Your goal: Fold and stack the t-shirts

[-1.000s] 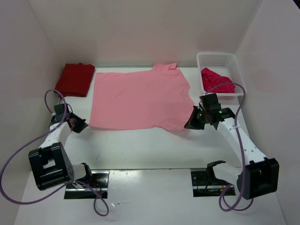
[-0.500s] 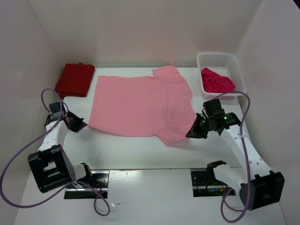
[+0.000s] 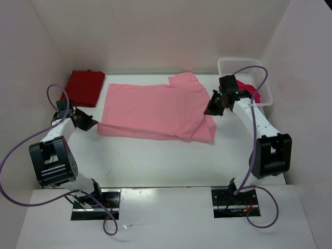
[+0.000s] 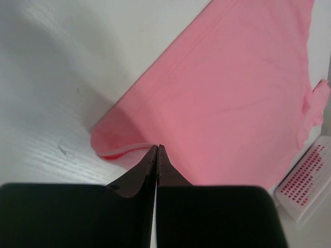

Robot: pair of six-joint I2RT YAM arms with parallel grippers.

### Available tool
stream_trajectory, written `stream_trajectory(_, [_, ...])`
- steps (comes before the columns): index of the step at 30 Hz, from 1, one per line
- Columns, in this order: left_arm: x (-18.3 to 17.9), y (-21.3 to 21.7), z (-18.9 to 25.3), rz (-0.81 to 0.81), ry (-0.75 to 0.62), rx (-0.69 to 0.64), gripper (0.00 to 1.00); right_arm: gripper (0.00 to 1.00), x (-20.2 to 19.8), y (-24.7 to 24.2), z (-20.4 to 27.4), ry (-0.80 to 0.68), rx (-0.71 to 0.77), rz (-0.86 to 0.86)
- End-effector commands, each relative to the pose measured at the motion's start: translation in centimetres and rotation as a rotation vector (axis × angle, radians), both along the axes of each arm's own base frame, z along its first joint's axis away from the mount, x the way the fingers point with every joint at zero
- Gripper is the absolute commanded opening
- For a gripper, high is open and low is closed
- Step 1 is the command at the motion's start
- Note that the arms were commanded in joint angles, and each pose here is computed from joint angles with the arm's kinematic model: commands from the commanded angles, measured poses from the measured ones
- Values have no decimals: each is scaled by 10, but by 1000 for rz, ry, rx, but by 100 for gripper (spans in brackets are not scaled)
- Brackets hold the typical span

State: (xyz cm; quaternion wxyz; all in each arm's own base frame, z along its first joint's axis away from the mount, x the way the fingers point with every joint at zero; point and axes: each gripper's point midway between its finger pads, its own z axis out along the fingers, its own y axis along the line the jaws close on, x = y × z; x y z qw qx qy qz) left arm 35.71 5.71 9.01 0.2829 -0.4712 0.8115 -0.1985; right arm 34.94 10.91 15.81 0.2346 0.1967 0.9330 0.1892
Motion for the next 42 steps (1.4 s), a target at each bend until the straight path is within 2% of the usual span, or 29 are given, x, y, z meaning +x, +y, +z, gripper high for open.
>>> stream_trajectory(1, [32,8,8,25,-65,-6,0,0,48,-6,15,-121,-44,-13])
stream_trajectory(7, [73,7,9,0,-84,41,0,0,100,-15,11,-141,-84,-38])
stream_trajectory(14, [90,11,-29,3,-10,33,0,0,140,-26,-3,-160,-110,-70])
stream_trajectory(21, [107,20,-15,12,-60,73,0,0,155,-36,-15,-158,-149,-94])
stream_trajectory(26, [116,21,-34,9,-31,73,0,0,162,-40,-44,-108,-178,-94])
stream_trajectory(32, [122,17,-25,9,-84,81,12,0,176,-48,-39,-129,-202,-112])
stream_trajectory(34, [120,17,-16,10,-101,85,25,8,178,-46,-27,-153,-183,-117])
stream_trajectory(35, [116,16,-14,3,-98,91,31,19,178,-43,-21,-164,-170,-110])
stream_trajectory(36, [108,16,-5,1,-114,111,38,24,177,-43,-4,-197,-166,-113])
stream_trajectory(37, [104,14,0,1,-122,114,49,30,170,-42,-3,-191,-158,-106])
stream_trajectory(38, [98,17,4,11,-126,140,53,39,165,-41,3,-198,-150,-101])
stream_trajectory(39, [92,16,24,13,-168,152,55,42,162,-41,9,-215,-148,-103])
stream_trajectory(41, [72,11,18,19,-153,155,57,44,141,-40,18,-234,-129,-105])
stream_trajectory(42, [66,6,28,7,-179,147,55,35,123,-40,0,-188,-128,-96])
